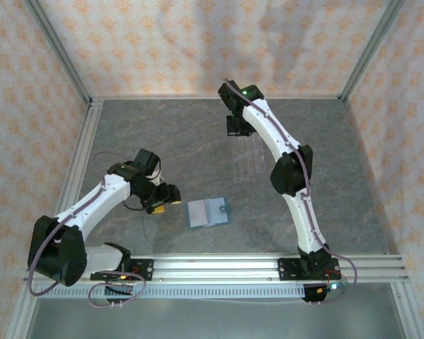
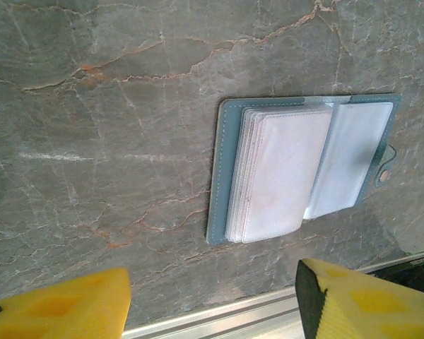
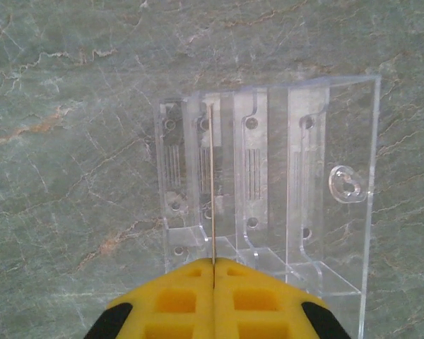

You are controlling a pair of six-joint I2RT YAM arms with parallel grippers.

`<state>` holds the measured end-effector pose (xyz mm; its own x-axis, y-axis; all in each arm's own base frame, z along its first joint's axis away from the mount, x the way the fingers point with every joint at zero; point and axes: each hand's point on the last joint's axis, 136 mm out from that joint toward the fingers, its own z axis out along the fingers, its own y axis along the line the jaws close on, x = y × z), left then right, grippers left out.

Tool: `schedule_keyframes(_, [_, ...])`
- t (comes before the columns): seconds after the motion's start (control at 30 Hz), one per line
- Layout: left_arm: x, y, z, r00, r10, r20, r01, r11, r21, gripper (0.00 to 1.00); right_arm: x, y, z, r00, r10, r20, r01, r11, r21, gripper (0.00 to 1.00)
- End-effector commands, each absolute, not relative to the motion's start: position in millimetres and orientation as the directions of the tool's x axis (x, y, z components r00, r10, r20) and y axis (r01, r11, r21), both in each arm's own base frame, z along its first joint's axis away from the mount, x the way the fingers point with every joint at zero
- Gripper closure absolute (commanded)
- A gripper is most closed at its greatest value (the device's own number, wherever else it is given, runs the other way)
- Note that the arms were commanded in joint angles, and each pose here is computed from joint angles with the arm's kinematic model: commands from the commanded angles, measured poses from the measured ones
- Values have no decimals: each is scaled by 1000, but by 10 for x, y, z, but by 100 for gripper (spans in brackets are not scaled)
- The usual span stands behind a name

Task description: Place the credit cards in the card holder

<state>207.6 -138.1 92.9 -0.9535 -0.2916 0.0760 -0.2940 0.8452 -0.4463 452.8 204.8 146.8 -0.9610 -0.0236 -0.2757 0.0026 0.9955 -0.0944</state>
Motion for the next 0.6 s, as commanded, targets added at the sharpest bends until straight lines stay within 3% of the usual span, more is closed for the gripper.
schedule_keyframes(0.0, [2032, -1409, 893, -963, -257, 81, -265, 852, -451, 35, 4377, 2008, 1604, -967, -30, -252, -8, 996, -90, 100])
schedule_keyframes(0.23, [2036, -1426, 882, -967, -238, 90, -252, 855, -452, 35, 4342, 2033, 1503, -976, -20, -218, -5, 997, -73, 100])
schedule_keyframes(0.33, [2075, -1445, 900, -968, -236, 86, -249, 853, -459, 35, 4360, 2046, 1678, -965, -14, -262, -1, 999, -50, 100])
schedule_keyframes(0.57, [2137, -1688, 873, -982, -171, 80, -188, 869, -457, 33, 4090, 2413, 1980, -949, -91, -300, -140, 979, 147, 100])
